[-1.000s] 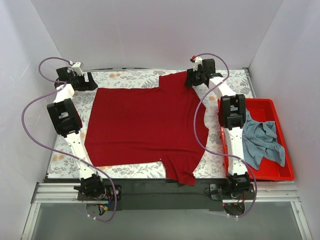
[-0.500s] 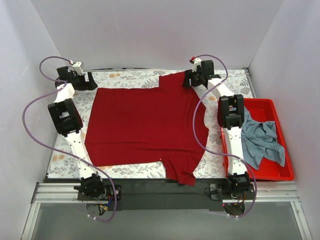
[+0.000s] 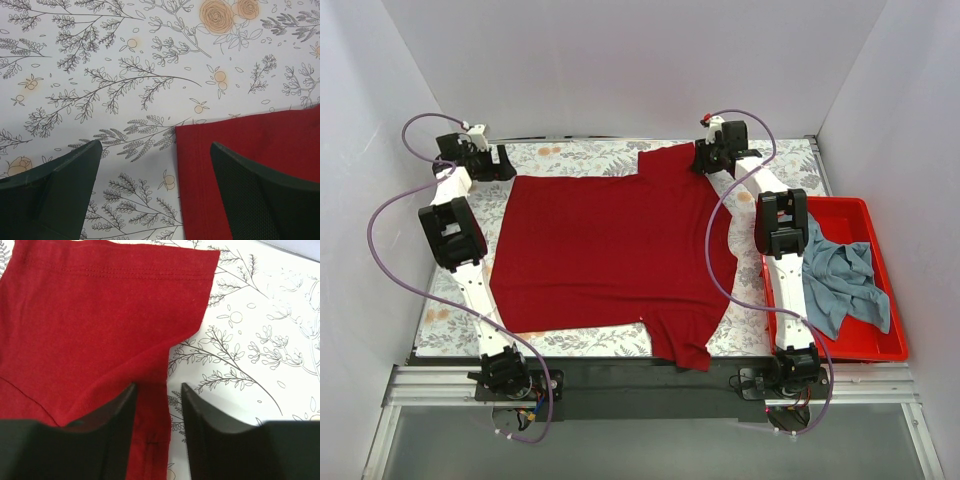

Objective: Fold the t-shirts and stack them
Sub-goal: Fold the tshirt

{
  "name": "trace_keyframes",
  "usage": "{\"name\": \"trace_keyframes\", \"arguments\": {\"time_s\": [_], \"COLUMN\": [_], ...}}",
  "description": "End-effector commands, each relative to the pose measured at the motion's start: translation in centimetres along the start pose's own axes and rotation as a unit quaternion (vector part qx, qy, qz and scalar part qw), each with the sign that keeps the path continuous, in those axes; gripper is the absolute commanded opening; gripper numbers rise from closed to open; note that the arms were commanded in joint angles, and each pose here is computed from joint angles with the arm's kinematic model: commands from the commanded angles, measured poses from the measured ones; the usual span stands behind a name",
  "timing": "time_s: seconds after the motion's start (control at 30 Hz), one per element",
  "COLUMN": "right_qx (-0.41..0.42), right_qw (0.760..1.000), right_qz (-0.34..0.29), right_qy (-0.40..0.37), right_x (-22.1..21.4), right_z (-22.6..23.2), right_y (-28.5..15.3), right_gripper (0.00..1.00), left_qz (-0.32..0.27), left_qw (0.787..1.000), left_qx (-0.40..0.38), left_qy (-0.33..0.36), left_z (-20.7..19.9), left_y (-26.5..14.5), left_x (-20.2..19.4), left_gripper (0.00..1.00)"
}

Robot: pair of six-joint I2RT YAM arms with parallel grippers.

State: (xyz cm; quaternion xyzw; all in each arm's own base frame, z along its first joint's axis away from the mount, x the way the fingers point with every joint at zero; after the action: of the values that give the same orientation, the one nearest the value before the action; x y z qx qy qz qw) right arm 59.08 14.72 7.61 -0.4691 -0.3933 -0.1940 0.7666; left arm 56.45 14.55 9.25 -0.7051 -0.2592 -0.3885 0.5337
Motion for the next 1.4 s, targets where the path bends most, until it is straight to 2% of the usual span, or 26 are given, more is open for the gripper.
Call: {"name": "trace_keyframes", "arguments": {"time_s": [0.0, 0.03, 0.1, 0.33, 0.43, 0.57, 0.63, 0.67, 0.7, 0.73, 0.77, 0.93, 1.1, 1.23, 1.37], "right_qx": [-0.002, -0.002, -0.005, -0.023, -0.049, -0.065, -0.056, -0.051, -0.050, -0.050, -0.055, -0.060, -0.100, -0.100, -0.077], "right_qw": [1.000, 1.000, 1.000, 0.998, 0.997, 0.996, 0.997, 0.997, 0.997, 0.997, 0.996, 0.997, 0.992, 0.991, 0.992], "right_qz": [-0.004, 0.000, 0.000, 0.029, 0.038, 0.043, 0.048, 0.053, 0.056, 0.060, 0.060, 0.034, -0.024, -0.028, -0.022], "right_qy": [-0.010, -0.010, -0.013, -0.055, -0.045, -0.033, -0.026, -0.026, -0.025, -0.022, -0.020, -0.039, -0.073, -0.089, -0.093], "right_x": [0.1, -0.1, 0.0, -1.0, -1.3, -1.3, -1.7, -1.8, -1.8, -2.0, -2.0, 0.4, 4.3, 4.7, 4.3], "right_z": [0.2, 0.3, 0.4, 3.3, 3.2, 2.8, 3.1, 3.2, 3.3, 3.3, 3.3, 3.0, 1.5, 1.0, 1.4], "right_y": [0.6, 0.8, 0.8, 1.5, 1.6, 1.8, 1.8, 1.7, 1.7, 1.6, 1.5, -0.1, -2.7, -3.2, -3.0], "right_gripper": [0.44, 0.39, 0.37, 0.40, 0.46, 0.48, 0.39, 0.31, 0.15, 0.05, 0.01, 0.01, 0.01, 0.01, 0.01], "left_qz": [-0.019, -0.021, -0.022, -0.026, -0.026, -0.025, -0.027, -0.025, -0.026, -0.028, -0.027, -0.037, -0.048, -0.045, -0.041], "left_qw": [1.000, 0.999, 1.000, 0.999, 0.999, 0.999, 0.999, 0.999, 0.999, 0.999, 0.999, 0.998, 0.998, 0.997, 0.995], "left_qx": [0.003, 0.005, 0.005, 0.008, 0.011, 0.011, 0.012, 0.011, 0.011, 0.012, 0.012, 0.010, 0.004, -0.019, -0.038], "left_qy": [0.023, 0.024, 0.021, 0.028, 0.033, 0.035, 0.036, 0.036, 0.038, 0.039, 0.038, 0.040, 0.047, 0.063, 0.087], "left_z": [0.0, 0.1, 0.2, 0.1, 0.1, 0.1, 0.2, 0.2, 0.2, 0.3, 0.4, 0.4, 0.2, -0.5, -0.8], "left_y": [-0.1, -0.1, 0.1, 0.0, -0.1, -0.2, -0.2, -0.1, 0.0, 0.0, 0.2, 0.4, 0.6, 0.9, 1.3], "left_x": [1.7, 1.9, 1.8, 2.4, 2.5, 2.5, 2.6, 2.4, 2.4, 2.5, 2.3, 2.9, 3.5, 3.3, 2.7], "left_gripper": [0.89, 0.89, 0.88, 0.88, 0.88, 0.88, 0.88, 0.88, 0.88, 0.87, 0.87, 0.86, 0.83, 0.82, 0.74]}}
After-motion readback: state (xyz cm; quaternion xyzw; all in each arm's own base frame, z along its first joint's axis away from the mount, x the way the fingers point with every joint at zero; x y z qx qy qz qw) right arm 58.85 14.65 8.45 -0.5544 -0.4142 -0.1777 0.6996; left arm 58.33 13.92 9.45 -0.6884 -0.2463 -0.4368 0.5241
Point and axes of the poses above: each gripper's point midway between its finger pads, its own y axis out along the fingers, its own z axis along the line the jaws close on, x = y × z, the point moved 7 cm from there along -y, back along the fingers, and after that the axes turned 5 degrees about y, right-handed, at the moved point
